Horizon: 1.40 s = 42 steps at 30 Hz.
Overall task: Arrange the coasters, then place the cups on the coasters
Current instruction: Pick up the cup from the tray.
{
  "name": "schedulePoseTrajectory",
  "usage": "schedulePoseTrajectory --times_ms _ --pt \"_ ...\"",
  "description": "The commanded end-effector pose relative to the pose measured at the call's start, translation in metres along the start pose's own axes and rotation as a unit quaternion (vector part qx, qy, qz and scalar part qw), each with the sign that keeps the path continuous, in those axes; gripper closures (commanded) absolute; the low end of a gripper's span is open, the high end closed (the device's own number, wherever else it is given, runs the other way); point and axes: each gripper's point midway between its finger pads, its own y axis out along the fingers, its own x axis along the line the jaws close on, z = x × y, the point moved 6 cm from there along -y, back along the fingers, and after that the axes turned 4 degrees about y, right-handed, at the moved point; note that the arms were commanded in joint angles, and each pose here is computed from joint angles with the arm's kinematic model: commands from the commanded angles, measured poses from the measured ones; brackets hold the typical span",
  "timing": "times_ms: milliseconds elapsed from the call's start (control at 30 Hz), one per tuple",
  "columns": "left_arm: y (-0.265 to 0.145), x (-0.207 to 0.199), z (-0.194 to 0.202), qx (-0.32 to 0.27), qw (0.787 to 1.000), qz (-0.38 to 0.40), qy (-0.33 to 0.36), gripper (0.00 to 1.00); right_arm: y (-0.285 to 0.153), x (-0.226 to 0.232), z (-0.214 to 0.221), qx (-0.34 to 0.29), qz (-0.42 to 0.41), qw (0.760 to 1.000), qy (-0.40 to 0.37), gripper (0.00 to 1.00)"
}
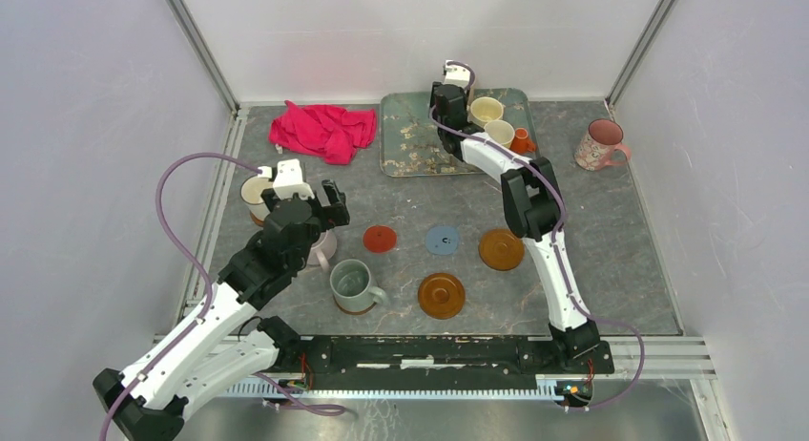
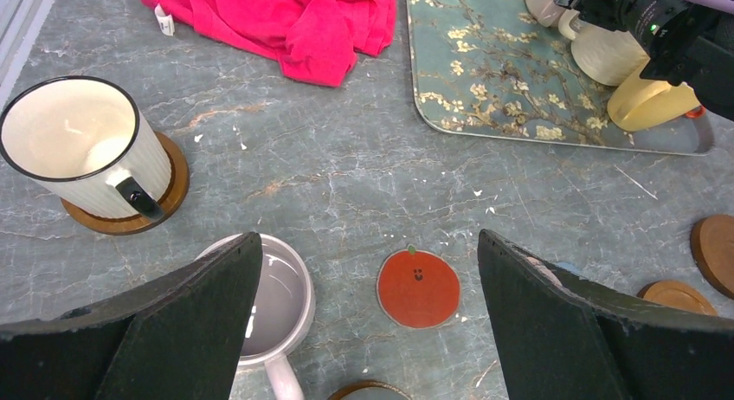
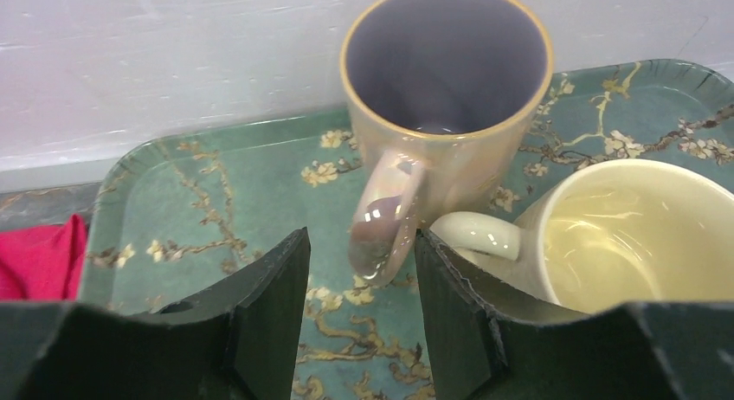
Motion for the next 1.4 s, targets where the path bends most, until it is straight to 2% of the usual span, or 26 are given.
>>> schedulePoseTrajectory --times_ms 0,267,500,700,1067,1367 --pt "0.004 -0.001 -0.006 -0.016 1.0 -0.012 -0.022 0.0 0.016 -0.005 -0.027 -0.061 0.012 0.998 0.032 0.46" --pt "0.007 -0.002 -0.004 -0.012 1.0 -0.016 -0.017 0.0 0.03 -0.012 -0.011 -0.062 0.013 0.998 0.028 0.48" --pt "0.009 -0.002 -0.003 -0.01 1.0 -0.018 -0.015 0.0 0.035 -0.011 -0.004 -0.059 -0.004 0.998 0.028 0.53" --pt "0.01 -0.001 -0.003 -0.009 1.0 -0.02 -0.015 0.0 0.027 -0.002 -0.01 -0.05 -0.048 0.997 0.032 0.66" --pt "0.007 -0.001 -0.005 -0.013 1.0 -0.017 -0.019 0.0 -0.008 0.023 -0.039 -0.033 -0.175 0.983 0.039 1.0" --pt "0.005 0.001 -0.008 -0.019 0.999 -0.015 -0.023 0.0 -0.051 0.037 -0.039 0.014 -0.255 0.966 0.046 1.0"
